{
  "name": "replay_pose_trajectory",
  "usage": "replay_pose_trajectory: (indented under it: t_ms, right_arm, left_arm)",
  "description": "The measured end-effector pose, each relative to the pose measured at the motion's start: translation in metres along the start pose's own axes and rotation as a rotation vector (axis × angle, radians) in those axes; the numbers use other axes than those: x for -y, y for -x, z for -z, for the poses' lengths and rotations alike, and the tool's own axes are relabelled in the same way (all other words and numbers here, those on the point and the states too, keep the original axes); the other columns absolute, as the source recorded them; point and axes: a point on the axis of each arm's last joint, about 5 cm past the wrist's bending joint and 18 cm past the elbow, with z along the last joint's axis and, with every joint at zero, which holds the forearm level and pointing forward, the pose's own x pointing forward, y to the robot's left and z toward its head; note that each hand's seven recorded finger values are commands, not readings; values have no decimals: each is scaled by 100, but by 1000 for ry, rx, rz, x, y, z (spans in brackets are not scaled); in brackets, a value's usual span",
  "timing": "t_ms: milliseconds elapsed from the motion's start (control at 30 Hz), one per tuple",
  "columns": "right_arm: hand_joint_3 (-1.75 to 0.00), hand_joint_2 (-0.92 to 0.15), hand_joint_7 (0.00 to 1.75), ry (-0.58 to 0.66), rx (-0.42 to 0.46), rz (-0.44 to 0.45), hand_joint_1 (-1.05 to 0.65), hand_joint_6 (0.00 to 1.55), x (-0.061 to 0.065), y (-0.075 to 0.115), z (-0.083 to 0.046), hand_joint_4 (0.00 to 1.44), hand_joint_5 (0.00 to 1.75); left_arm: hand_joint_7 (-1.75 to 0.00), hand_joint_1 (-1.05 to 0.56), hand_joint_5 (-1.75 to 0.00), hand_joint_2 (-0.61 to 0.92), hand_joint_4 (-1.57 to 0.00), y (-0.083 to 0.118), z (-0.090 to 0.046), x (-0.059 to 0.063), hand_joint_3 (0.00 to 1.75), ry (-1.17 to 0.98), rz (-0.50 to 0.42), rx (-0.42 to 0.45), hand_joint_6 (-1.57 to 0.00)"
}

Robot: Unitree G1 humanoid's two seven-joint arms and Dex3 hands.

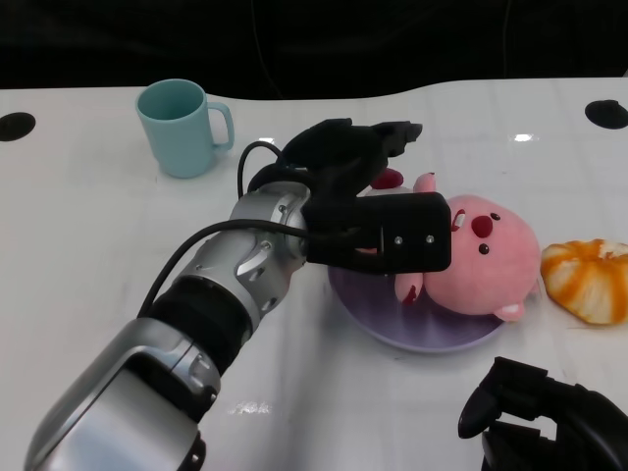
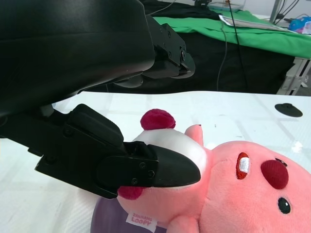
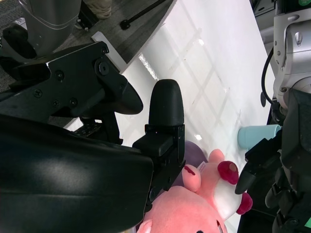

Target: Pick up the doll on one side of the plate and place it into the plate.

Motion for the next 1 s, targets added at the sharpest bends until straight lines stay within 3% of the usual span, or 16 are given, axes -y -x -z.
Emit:
replay_pose_trajectory:
  t_ms: [433, 833, 933, 1000]
  right_arm:
    - [-118, -68, 159, 2, 5, 1, -5, 50, 1, 0, -1, 67, 175]
    - [-117, -68, 160, 4, 7, -3, -7, 49, 2, 0, -1, 66, 175]
    - [-117, -68, 160, 6, 6, -3, -8, 49, 2, 0, -1, 66, 175]
    - [-117, -67, 160, 7, 6, -4, -8, 49, 2, 0, -1, 66, 175]
  left_arm:
    - [0, -89, -36, 92, 0, 22, 19, -10, 40, 33, 0, 18, -14]
    - [-3, -84, -42, 92, 0, 57, 40, -17, 36, 265, -29, 70, -19]
    - [-4, -80, -51, 92, 0, 68, 46, -16, 30, 372, -29, 88, -22]
    - [-5, -76, -66, 92, 0, 76, 51, -15, 24, 450, -40, 101, -25]
